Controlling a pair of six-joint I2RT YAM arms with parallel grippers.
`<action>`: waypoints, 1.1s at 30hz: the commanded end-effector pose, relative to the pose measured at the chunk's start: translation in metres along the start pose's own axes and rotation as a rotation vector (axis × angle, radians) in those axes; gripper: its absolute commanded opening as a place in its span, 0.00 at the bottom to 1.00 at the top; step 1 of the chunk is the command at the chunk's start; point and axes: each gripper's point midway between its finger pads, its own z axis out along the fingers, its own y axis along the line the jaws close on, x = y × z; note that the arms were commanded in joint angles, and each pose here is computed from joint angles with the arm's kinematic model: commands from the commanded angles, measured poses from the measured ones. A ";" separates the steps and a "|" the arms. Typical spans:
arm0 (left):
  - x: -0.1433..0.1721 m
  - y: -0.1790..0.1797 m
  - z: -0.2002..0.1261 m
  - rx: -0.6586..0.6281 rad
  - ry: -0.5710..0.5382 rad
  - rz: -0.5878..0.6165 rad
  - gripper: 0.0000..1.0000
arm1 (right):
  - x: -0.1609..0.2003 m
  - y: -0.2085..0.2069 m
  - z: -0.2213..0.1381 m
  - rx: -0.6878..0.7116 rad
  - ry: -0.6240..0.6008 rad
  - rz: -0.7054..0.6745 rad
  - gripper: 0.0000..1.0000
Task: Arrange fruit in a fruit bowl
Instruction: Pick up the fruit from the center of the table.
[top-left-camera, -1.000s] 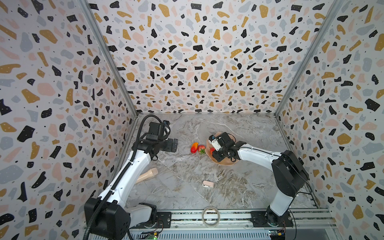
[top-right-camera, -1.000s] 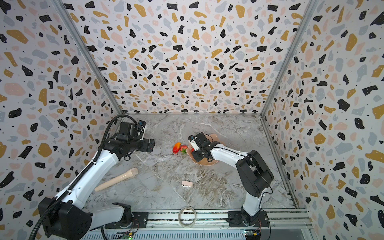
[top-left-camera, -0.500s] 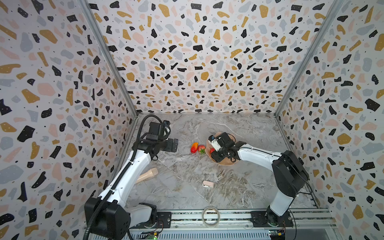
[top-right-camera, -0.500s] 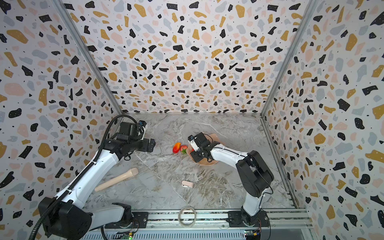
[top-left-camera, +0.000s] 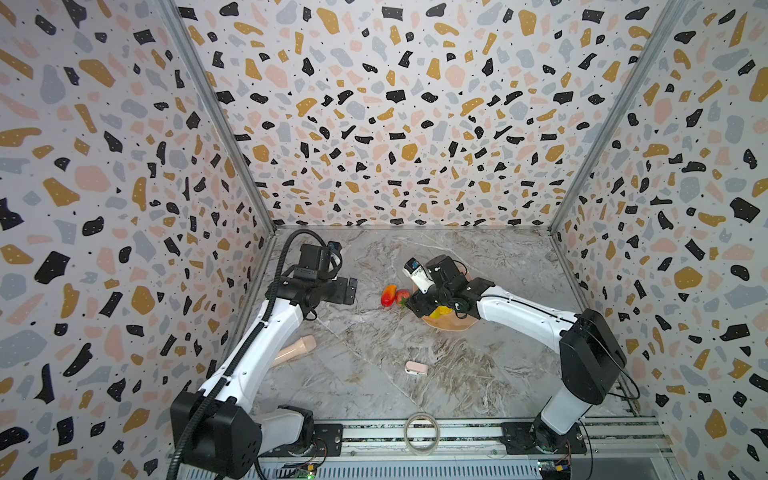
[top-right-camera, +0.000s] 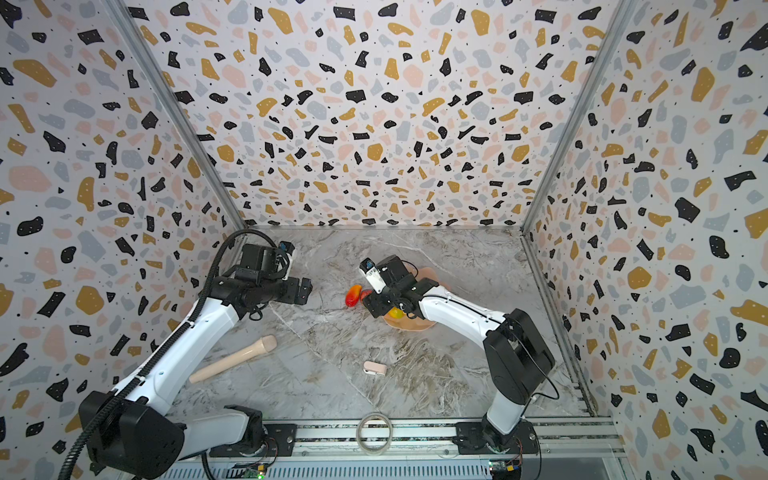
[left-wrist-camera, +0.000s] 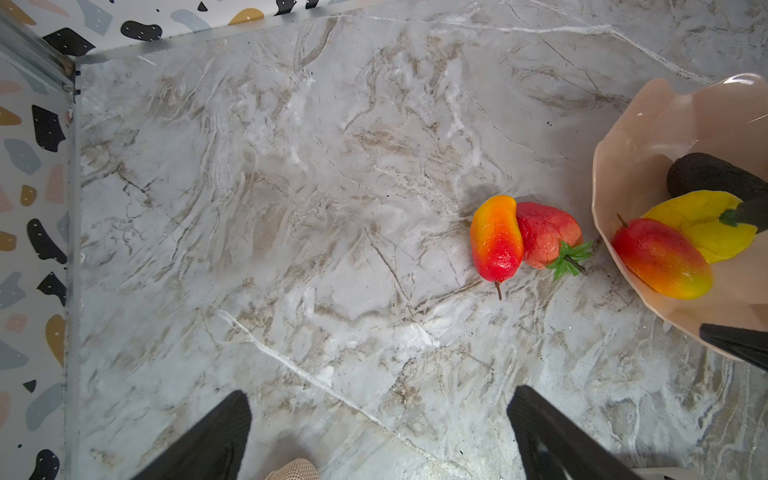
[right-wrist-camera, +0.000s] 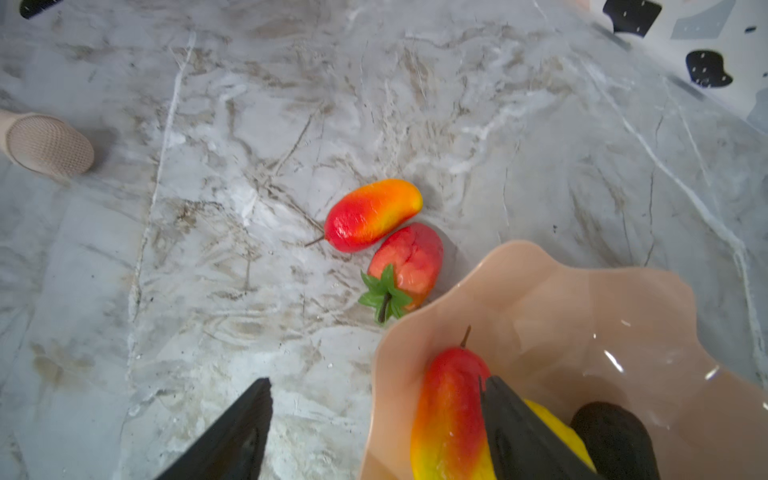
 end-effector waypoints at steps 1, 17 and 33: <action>-0.015 -0.003 -0.008 0.010 -0.047 0.000 1.00 | -0.016 0.007 0.017 -0.028 -0.020 -0.035 0.84; -0.010 0.000 -0.008 -0.006 -0.037 0.005 1.00 | -0.029 0.013 0.115 -0.084 0.030 -0.087 0.99; -0.007 0.000 -0.003 -0.006 -0.025 0.010 1.00 | -0.011 0.012 0.137 -0.070 0.090 -0.086 0.89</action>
